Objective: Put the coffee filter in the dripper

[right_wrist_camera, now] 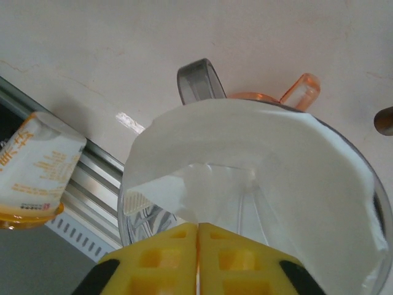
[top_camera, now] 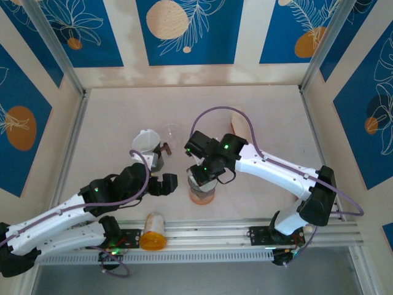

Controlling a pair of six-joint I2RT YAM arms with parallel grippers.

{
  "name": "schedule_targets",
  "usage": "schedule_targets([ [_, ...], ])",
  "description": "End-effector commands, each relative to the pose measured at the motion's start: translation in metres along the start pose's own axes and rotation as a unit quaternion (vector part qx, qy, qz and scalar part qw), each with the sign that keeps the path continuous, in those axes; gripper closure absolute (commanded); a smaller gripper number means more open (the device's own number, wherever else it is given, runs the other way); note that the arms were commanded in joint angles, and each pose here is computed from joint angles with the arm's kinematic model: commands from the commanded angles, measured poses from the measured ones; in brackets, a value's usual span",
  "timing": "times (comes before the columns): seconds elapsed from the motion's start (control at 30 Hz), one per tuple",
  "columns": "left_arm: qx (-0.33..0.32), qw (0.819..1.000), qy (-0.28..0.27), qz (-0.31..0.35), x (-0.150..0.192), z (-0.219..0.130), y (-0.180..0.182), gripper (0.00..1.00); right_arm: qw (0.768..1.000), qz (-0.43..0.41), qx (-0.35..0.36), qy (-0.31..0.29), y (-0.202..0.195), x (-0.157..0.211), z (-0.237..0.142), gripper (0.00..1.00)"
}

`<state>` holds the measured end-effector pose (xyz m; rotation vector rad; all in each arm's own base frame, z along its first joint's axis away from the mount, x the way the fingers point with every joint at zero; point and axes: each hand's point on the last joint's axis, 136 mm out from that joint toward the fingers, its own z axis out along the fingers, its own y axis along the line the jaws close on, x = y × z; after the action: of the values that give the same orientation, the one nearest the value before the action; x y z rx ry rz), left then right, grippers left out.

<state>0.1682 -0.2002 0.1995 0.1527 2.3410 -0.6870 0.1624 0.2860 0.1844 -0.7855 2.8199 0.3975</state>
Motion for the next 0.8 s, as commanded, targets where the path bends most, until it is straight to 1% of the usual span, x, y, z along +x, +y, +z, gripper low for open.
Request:
schedule_targets([
  [0.0, 0.021, 1.000, -0.013, -0.009, -0.013, -0.007, -0.011, 0.00, 1.000, 0.002, -0.019, -0.022, 0.005, -0.002, -0.011, 0.76],
  [0.07, 0.024, 1.000, -0.012, -0.010, -0.013, -0.006, -0.013, 0.00, 0.999, 0.003, -0.024, -0.040, 0.004, -0.003, -0.020, 0.71],
  [0.2, 0.033, 0.999, -0.012, -0.008, -0.017, -0.006, -0.020, 0.00, 0.997, 0.010, -0.025, -0.072, -0.001, -0.002, -0.040, 0.53],
  [0.27, 0.040, 0.999, -0.013, -0.005, -0.021, -0.005, -0.027, 0.00, 0.995, 0.020, -0.019, -0.091, -0.008, 0.000, -0.050, 0.47],
  [0.4, 0.049, 0.999, -0.003, 0.014, -0.030, 0.002, -0.044, 0.00, 0.990, 0.046, 0.000, -0.133, -0.029, 0.005, -0.065, 0.44],
  [0.43, 0.048, 0.999, 0.004, 0.019, -0.031, 0.006, -0.048, 0.01, 0.989, 0.053, 0.007, -0.141, -0.035, 0.007, -0.068, 0.44],
  [0.47, 0.046, 0.999, 0.010, 0.024, -0.033, 0.009, -0.053, 0.06, 0.987, 0.060, 0.016, -0.150, -0.042, 0.009, -0.070, 0.42],
  [0.5, 0.044, 0.998, 0.015, 0.029, -0.035, 0.013, -0.057, 0.08, 0.985, 0.065, 0.022, -0.155, -0.048, 0.011, -0.071, 0.42],
  [0.57, 0.040, 0.998, 0.022, 0.039, -0.038, 0.020, -0.063, 0.08, 0.984, 0.077, 0.027, -0.161, -0.056, 0.016, -0.072, 0.41],
  [0.67, 0.016, 0.998, 0.040, 0.052, -0.038, 0.032, -0.064, 0.08, 0.983, 0.088, 0.019, -0.160, -0.060, 0.022, -0.066, 0.40],
  [0.77, 0.004, 0.996, 0.068, 0.061, -0.027, 0.046, -0.063, 0.17, 0.983, 0.093, 0.019, -0.156, -0.064, 0.026, -0.061, 0.40],
])
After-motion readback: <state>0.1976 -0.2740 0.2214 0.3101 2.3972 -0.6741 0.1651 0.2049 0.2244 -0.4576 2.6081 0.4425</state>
